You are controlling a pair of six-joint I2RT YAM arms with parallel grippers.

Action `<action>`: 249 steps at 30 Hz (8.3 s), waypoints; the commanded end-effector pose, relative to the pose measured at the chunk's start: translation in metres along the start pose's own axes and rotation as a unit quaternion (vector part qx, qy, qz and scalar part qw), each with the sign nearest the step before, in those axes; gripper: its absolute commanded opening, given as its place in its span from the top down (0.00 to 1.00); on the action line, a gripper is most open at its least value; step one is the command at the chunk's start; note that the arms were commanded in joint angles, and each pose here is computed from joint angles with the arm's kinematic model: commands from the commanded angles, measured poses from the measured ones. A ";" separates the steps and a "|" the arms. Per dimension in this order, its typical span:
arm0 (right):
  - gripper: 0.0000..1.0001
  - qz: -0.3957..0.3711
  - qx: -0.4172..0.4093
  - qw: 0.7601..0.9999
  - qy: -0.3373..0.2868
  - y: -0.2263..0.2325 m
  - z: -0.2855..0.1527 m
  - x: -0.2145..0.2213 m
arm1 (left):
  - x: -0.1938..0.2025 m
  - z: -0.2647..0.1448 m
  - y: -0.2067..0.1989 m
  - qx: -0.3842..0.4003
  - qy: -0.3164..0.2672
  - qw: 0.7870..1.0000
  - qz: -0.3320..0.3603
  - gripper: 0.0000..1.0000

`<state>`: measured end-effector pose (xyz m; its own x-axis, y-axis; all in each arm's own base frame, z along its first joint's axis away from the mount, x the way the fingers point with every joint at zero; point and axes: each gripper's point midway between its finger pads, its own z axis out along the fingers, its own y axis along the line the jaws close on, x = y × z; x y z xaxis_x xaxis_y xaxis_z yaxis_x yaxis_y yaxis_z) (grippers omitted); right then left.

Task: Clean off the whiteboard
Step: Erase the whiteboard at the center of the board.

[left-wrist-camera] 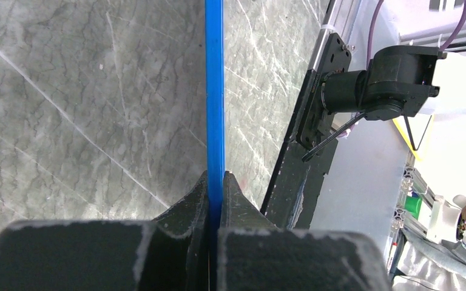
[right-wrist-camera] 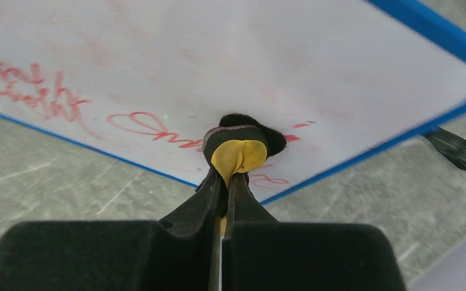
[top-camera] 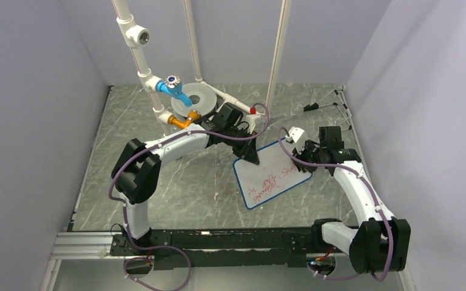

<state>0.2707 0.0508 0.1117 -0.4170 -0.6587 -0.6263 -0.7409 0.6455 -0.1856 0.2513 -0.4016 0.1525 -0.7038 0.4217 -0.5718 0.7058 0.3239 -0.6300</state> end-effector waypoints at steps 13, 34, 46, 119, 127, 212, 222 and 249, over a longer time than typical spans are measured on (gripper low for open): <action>1.00 0.068 0.117 0.989 -0.056 -0.055 -0.028 -0.025 | -0.020 -0.026 -0.036 0.044 -0.033 0.996 0.067 1.00; 1.00 0.083 0.164 0.979 -0.083 -0.068 -0.033 -0.045 | -0.019 -0.028 -0.040 0.046 -0.037 0.996 0.074 1.00; 1.00 -0.021 -0.051 0.997 -0.062 0.018 -0.008 -0.028 | -0.022 -0.029 -0.042 0.046 -0.040 0.995 0.077 1.00; 1.00 -0.006 0.019 1.000 0.023 0.000 0.017 -0.006 | -0.032 -0.034 -0.044 0.042 -0.048 0.994 0.087 1.00; 1.00 0.049 0.106 0.993 0.009 -0.038 -0.002 0.000 | -0.032 -0.033 -0.043 0.044 -0.049 0.994 0.086 1.00; 1.00 -0.444 -0.078 0.886 -0.106 0.163 0.008 -0.113 | -0.013 -0.007 -0.030 0.053 0.006 0.998 -0.039 1.00; 1.00 -0.534 -0.203 0.821 0.009 0.203 0.021 -0.025 | -0.016 -0.006 -0.029 0.049 0.010 0.998 -0.034 1.00; 1.00 -0.500 -0.194 0.843 0.041 0.194 0.019 -0.032 | -0.014 -0.003 -0.025 0.045 0.017 0.998 -0.034 1.00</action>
<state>0.1747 0.2172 0.1002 0.4324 -0.8552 -0.2857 -0.8532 -0.2855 -0.4366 0.2539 -0.4044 0.1558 -0.7482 0.4293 -0.5058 0.6521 0.3355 -0.6799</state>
